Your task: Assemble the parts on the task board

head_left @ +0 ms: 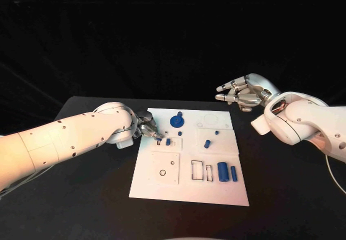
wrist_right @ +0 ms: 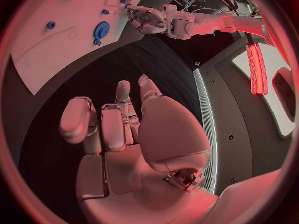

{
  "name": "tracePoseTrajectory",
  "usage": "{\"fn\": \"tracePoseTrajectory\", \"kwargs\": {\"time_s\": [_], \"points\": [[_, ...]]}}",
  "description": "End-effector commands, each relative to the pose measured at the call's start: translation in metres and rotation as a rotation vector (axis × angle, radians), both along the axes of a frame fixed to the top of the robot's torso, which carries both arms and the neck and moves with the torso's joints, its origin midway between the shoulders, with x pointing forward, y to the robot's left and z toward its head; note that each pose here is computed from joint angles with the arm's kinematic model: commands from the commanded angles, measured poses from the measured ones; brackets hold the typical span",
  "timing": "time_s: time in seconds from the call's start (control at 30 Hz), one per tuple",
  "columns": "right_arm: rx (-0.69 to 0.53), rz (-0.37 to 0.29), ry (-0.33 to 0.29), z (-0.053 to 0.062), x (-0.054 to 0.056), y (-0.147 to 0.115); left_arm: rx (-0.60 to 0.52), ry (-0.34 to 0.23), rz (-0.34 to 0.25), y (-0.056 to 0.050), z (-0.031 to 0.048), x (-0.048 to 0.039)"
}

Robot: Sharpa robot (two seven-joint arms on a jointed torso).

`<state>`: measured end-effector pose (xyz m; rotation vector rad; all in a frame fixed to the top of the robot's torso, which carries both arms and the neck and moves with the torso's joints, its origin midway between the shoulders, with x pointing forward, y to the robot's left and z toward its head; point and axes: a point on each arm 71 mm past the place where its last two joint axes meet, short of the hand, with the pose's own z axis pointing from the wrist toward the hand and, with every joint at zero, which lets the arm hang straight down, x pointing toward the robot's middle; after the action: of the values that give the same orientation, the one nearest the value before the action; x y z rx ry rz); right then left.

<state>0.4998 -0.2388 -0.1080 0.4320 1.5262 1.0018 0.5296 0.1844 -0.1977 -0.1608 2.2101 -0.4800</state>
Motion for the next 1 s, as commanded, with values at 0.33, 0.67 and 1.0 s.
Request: {"fn": "tracePoseTrajectory", "kwargs": {"time_s": [0.33,0.67,1.0], "points": [[-0.005,0.015,0.006,-0.0012,-0.0007,0.0017,0.103,0.031,-0.049,-0.0016,-0.004,-0.004],[-0.005,0.017,0.007,-0.0014,-0.0007,0.0021,0.121,0.044,-0.056,-0.0002,-0.0047,-0.0058],[-0.005,0.018,0.007,-0.0016,-0.0008,0.0021,0.123,0.045,-0.056,0.0009,-0.0046,-0.0066]]}}
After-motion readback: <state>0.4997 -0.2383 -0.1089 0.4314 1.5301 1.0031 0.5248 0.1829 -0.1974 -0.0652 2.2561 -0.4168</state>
